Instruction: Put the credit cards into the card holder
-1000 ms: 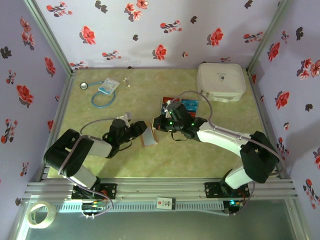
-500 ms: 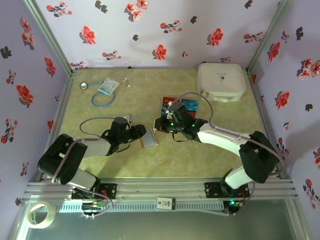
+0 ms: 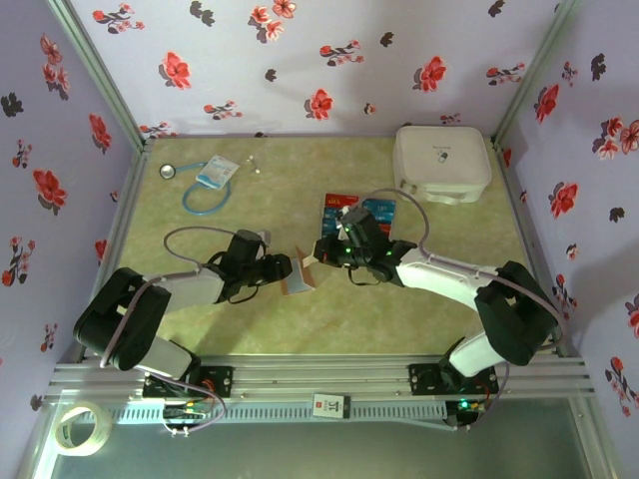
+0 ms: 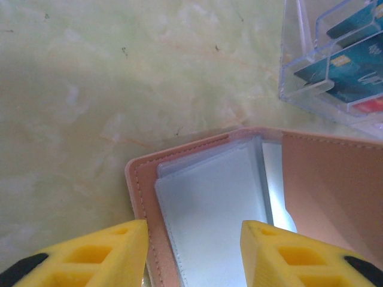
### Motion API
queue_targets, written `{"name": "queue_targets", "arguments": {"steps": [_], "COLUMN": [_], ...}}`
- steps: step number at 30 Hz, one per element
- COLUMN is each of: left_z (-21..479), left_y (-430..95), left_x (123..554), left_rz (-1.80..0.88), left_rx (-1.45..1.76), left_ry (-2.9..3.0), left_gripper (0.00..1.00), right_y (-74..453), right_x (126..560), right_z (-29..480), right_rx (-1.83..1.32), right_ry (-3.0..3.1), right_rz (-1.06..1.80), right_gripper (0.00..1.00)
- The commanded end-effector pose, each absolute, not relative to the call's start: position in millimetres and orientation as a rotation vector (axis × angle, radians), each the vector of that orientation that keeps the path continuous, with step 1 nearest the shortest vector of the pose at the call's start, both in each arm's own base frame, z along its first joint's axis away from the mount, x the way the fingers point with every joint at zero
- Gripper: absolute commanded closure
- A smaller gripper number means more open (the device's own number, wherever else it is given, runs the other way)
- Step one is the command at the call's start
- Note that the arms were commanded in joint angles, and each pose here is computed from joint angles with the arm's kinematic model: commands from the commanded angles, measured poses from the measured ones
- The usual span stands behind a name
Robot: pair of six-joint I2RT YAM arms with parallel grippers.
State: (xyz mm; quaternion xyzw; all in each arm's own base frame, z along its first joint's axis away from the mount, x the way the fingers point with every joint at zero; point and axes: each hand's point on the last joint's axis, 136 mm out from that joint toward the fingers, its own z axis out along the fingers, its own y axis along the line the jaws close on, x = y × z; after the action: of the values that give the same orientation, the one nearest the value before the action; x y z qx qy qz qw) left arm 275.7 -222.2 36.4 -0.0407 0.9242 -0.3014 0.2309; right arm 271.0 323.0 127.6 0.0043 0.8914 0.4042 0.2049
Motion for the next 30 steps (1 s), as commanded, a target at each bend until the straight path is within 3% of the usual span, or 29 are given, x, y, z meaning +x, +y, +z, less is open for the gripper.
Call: {"name": "queue_targets", "arguments": {"steps": [1,30], "left_z": [37,40], "left_y": [-224,-228], "left_x": [277,277], "left_rz": [-0.772,-0.683], "left_rx": [-0.055,0.035], "left_ry": [2.558,2.589], "left_gripper": [0.54,0.51], "right_y": [315,255], "right_x": [274,273], "right_z": [129,87], "right_rx": [0.055,0.195], "right_ry": [2.466,2.518], "right_rz": [1.129,1.007], "right_gripper": [1.0,1.0]}}
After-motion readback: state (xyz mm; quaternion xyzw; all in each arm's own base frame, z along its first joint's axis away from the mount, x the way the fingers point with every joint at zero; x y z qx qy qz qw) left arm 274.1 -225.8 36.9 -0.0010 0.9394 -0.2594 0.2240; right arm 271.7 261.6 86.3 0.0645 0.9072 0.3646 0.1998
